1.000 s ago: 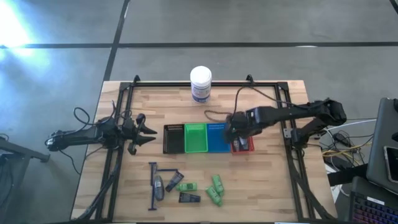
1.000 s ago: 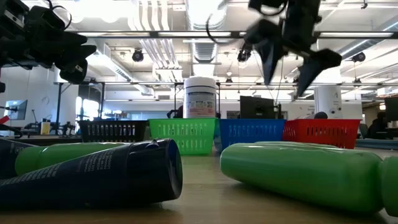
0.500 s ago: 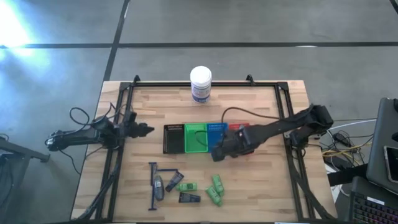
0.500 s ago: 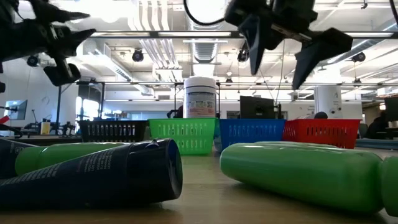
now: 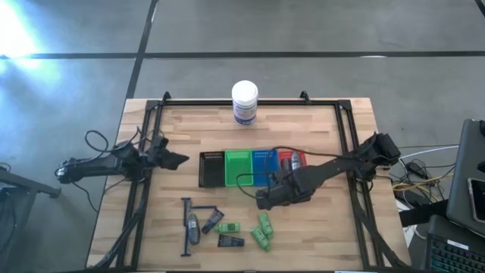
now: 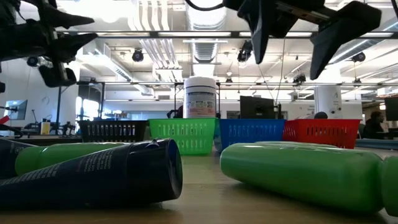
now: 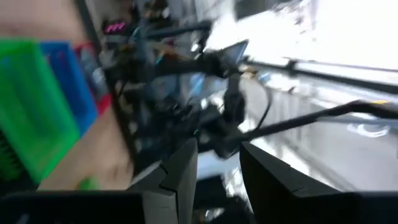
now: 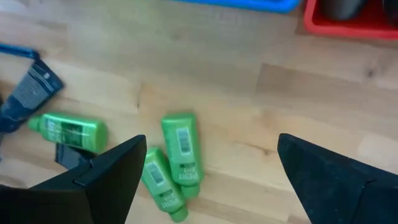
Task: Pick & Place Travel size toiletries
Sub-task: Put the black deodorant into the red bin
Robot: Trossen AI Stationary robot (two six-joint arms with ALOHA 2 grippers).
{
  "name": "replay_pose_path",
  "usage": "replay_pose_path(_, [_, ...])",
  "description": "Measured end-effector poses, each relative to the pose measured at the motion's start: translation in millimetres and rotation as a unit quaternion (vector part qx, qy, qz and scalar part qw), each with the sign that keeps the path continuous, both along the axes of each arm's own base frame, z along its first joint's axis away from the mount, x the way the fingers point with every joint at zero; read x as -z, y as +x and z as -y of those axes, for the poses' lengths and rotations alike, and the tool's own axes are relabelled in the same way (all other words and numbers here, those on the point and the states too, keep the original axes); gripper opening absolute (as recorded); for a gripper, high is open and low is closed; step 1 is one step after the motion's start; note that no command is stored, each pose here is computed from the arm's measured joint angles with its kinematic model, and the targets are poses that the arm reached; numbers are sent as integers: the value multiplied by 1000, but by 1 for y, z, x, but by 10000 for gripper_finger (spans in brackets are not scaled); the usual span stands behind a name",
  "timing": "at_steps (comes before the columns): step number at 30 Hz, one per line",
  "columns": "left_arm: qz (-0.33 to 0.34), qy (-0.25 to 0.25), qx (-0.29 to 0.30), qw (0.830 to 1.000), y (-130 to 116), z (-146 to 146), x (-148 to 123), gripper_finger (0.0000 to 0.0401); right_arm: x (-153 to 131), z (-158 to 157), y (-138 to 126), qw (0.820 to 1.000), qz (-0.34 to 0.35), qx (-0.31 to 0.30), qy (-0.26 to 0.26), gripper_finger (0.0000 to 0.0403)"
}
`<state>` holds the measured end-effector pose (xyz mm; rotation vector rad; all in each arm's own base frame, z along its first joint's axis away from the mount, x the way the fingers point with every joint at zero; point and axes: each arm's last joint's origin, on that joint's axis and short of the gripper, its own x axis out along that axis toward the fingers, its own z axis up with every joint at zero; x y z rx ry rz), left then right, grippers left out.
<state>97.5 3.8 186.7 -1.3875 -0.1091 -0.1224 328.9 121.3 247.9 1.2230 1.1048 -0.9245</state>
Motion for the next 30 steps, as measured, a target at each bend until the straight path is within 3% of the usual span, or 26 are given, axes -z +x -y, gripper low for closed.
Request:
replay_pose_path(4, [-95, 14, 24, 995, -2, 5, -9, 126, 0, -1, -4, 1000, -13, -17, -8, 354])
replay_pose_path(8, [-191, 71, 60, 977, -6, 11, -28, 126, -1, 0, -7, 998, -25, -50, -20, 348])
replay_pose_path(14, [-342, 134, 116, 923, 6, 23, -49, 126, -2, -3, -10, 990, -27, -134, -24, 356])
replay_pose_path(17, [-379, 180, 171, 891, 25, 38, -54, 126, -2, -6, -12, 981, -27, -191, -36, 362])
replay_pose_path(22, [-375, 330, 301, 812, 54, 81, -63, 126, -2, -12, -15, 955, -24, -291, -55, 363])
replay_pose_path(26, [-329, 488, 384, 712, 71, 117, -61, 126, -2, -16, -16, 937, -21, -343, -65, 363])
replay_pose_path(28, [-295, 541, 415, 669, 80, 133, -62, 126, -2, -16, -16, 931, -20, -359, -68, 364])
replay_pose_path(30, [-301, 575, 442, 619, 87, 144, -57, 126, -2, -16, -16, 926, -19, -370, -70, 364])
